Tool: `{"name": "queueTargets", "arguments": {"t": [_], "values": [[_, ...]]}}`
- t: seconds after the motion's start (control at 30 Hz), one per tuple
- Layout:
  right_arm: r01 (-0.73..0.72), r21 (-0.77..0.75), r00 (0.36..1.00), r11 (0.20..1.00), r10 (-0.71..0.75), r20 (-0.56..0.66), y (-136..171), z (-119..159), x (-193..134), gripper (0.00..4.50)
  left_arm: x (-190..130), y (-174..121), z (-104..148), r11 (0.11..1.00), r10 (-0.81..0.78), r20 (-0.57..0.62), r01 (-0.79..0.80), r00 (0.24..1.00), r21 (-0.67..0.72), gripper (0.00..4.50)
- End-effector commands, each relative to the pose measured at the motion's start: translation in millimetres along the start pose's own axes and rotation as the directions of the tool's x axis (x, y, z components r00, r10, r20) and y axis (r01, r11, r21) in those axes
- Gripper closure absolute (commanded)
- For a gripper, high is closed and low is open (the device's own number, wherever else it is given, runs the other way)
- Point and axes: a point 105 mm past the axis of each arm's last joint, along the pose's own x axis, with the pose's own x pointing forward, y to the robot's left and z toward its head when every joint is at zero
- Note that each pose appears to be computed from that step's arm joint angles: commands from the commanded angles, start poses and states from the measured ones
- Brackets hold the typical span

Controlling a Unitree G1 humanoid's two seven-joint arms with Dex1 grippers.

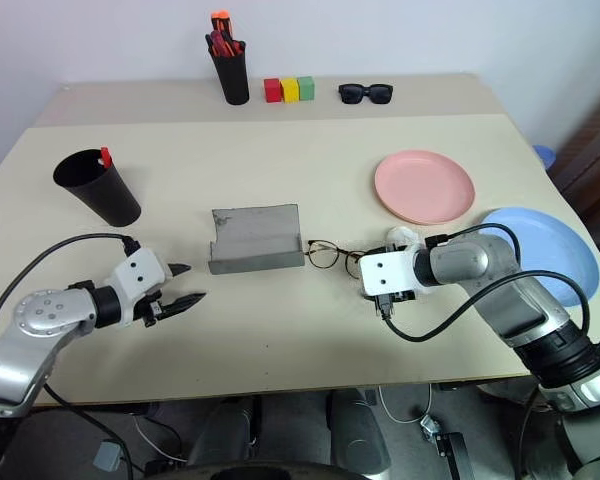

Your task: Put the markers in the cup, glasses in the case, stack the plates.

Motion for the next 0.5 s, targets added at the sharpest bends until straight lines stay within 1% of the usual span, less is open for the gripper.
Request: {"name": "queueTargets", "arguments": {"t": [0.03,0.1,0.23,0.3,0.37,0.43,0.5], "values": [[0.011,0.091,0.994,0.996,-0.021,0.104,-11.0,19.0,-18.3,1.64,-2.0,2.6,7.1,0.999,0.013,0.021,-0.014,1.000,0.035,1.59],[0.043,0.169,0.989,0.985,-0.066,0.134,-23.2,24.3,-23.2,1.64,-2.5,3.1,7.0,0.999,0.016,0.021,-0.017,1.000,0.035,1.59],[0.147,0.251,0.983,0.957,-0.170,0.070,-47.3,19.4,-18.7,1.64,-5.1,3.8,6.8,0.999,0.020,0.027,-0.021,0.999,0.033,1.59],[0.161,0.259,0.984,0.952,-0.177,0.038,-47.1,15.9,-8.4,1.64,-6.4,1.8,12.7,0.999,0.014,0.065,-0.016,0.998,0.027,1.59],[0.154,0.293,0.985,0.944,-0.170,0.032,-43.1,14.9,3.0,1.64,-7.7,-0.8,19.7,1.000,0.004,0.106,-0.006,0.994,0.018,1.59],[0.152,0.327,0.985,0.933,-0.172,0.032,-40.8,14.0,10.5,1.64,-8.4,-1.4,21.4,1.000,0.004,0.116,-0.005,0.993,0.011,1.59],[0.169,0.350,0.983,0.921,-0.182,0.005,-39.7,6.1,17.0,1.64,-8.5,-0.9,19.5,1.000,0.008,0.103,-0.010,0.995,0.013,1.59]]}}
